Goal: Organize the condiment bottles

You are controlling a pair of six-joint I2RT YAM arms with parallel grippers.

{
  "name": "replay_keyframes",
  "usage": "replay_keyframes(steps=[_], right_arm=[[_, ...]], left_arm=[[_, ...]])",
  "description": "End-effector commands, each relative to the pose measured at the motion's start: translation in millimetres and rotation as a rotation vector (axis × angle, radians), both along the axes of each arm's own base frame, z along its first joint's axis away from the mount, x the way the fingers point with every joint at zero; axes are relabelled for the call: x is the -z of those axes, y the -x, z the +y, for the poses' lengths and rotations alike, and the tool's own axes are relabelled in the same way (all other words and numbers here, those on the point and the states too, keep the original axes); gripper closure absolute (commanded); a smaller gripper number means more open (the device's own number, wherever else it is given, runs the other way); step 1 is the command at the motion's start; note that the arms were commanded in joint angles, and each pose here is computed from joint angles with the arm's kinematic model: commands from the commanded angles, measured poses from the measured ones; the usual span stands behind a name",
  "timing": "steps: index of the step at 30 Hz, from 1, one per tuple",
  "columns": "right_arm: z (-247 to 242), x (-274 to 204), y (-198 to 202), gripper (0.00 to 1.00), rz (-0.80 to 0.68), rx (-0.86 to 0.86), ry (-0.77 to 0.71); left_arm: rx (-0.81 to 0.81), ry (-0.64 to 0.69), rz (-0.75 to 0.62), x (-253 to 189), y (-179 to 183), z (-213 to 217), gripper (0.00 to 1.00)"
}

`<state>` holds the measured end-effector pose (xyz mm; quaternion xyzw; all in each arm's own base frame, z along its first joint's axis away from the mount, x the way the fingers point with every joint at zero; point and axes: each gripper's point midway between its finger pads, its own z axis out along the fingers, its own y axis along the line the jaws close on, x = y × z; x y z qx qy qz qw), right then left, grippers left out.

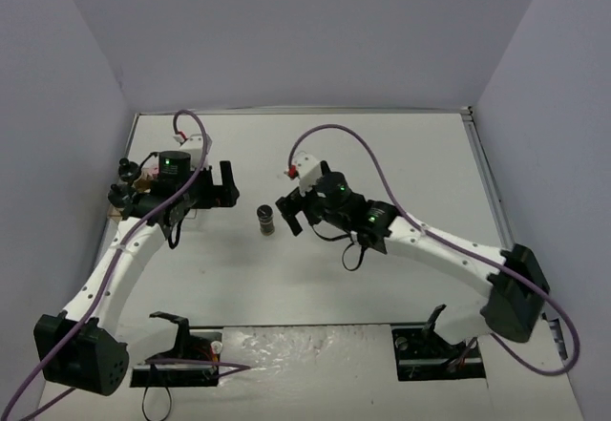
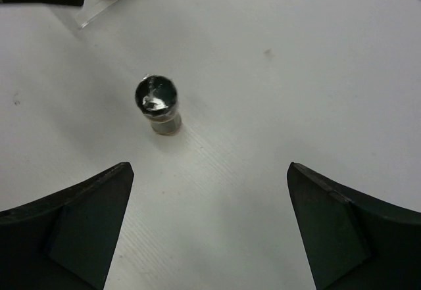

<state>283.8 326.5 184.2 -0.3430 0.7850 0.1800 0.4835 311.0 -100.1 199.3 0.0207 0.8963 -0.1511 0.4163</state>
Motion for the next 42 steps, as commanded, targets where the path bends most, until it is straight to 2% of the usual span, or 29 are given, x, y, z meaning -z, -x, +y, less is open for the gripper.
replay_keyframes(steps=[1, 4, 8, 12, 15, 20, 22, 29, 31, 33, 34, 36, 42], right_arm=[[-81.3, -49.4, -15.7, 0.00, -0.093, 0.243, -0.121], [-130.0, -61.5, -17.0, 0.00, -0.133, 0.374, -0.153], [-157.5, -55.0, -10.1, 0.00, -0.132, 0.466, -0.175], [-165.2, -53.3, -3.8, 0.00, -0.127, 0.488, -0.202], [-167.6, -49.2, -0.9, 0.00, -0.120, 0.493, -0.205], [-170.9, -46.9, -0.1, 0.00, -0.124, 0.500, -0.198], [-171.1, -46.0, -0.4, 0.00, -0.123, 0.501, -0.193], [-169.3, -38.4, -3.0, 0.00, -0.110, 0.501, -0.171], [-169.6, -39.3, -2.7, 0.00, -0.112, 0.501, -0.173], [-170.8, -39.8, -3.0, 0.00, -0.115, 0.506, -0.173], [-171.2, -40.0, -3.1, 0.00, -0.116, 0.507, -0.173], [-171.3, -40.3, -3.1, 0.00, -0.116, 0.509, -0.174], [-171.9, -44.1, -1.5, 0.00, -0.125, 0.506, -0.184]], left_arm=[[0.042, 0.075, -0.054, -21.8, -11.7, -37.4, 0.03], [0.093, 0.070, -0.051, -18.8, -8.7, -67.1, 0.03], [0.126, 0.038, -0.024, -4.6, -10.7, -96.0, 0.03], [0.102, -0.037, 0.031, 20.9, -15.9, -109.0, 0.03], [0.043, -0.140, 0.091, 44.9, -17.6, -100.6, 0.03], [0.045, -0.157, 0.152, 70.4, -15.0, -107.6, 0.05], [0.050, -0.159, 0.158, 73.9, -13.7, -110.4, 0.10], [0.046, -0.175, 0.174, 80.3, -11.9, -114.4, 0.44], [0.034, -0.181, 0.169, 76.8, -11.6, -111.7, 0.57], [0.020, -0.191, 0.166, 72.1, -10.8, -106.8, 0.76], [0.009, -0.201, 0.162, 68.5, -10.6, -102.4, 0.81], [-0.007, -0.217, 0.152, 60.9, -9.7, -94.9, 0.87], [-0.109, -0.223, 0.122, 26.6, -14.2, -40.5, 0.88]])
